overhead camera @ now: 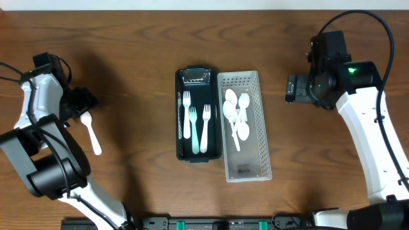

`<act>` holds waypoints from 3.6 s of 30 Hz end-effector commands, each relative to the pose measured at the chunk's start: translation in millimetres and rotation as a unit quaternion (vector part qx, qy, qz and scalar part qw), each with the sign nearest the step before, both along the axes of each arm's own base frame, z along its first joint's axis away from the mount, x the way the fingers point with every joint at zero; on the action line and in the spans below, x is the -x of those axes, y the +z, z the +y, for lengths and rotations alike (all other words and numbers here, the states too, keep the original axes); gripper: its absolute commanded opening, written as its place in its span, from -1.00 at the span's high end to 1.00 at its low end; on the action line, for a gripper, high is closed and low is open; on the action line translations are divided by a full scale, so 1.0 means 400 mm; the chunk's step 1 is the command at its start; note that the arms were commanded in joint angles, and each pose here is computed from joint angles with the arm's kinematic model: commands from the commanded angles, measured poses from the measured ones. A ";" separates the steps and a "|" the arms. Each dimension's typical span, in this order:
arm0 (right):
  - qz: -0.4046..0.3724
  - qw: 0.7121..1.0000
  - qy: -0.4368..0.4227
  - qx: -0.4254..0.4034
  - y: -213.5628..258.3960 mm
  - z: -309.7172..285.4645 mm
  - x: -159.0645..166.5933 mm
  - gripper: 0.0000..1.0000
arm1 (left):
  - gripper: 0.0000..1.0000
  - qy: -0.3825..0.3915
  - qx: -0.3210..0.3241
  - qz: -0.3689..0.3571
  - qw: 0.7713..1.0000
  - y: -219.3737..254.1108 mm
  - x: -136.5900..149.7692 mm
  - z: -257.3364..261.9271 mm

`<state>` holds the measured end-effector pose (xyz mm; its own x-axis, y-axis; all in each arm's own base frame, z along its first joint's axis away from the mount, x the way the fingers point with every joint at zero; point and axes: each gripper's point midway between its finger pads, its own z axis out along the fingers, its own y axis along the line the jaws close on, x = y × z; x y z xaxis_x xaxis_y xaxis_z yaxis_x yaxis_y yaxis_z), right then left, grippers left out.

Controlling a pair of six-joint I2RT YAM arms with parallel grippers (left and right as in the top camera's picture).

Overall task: Pack container
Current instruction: 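Move left gripper to the white spoon and grasp it, then carry the white spoon with left gripper into the black tray and release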

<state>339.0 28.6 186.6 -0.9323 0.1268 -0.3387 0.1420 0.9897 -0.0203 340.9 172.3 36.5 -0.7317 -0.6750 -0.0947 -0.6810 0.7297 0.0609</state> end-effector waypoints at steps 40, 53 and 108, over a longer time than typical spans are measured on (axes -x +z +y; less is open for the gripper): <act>0.017 1.000 -0.001 0.010 -0.010 -0.013 0.018 -0.83 | -0.81 -0.064 0.054 0.004 0.996 -0.119 -0.018 -0.018; 0.018 1.000 -0.001 0.011 -0.010 -0.013 0.019 -0.83 | -0.81 -0.065 0.052 0.002 0.997 -0.120 -0.021 -0.016; 0.020 1.000 -0.001 0.011 -0.011 -0.014 0.021 -0.83 | 0.88 -0.171 0.023 -0.060 0.983 0.170 -0.051 -0.219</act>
<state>329.5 27.2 183.6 -0.9452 0.1250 -0.3015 0.1409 0.9895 -0.0318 347.3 112.6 57.6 -0.8793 -0.4729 -0.0563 -0.4724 0.8811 -0.0220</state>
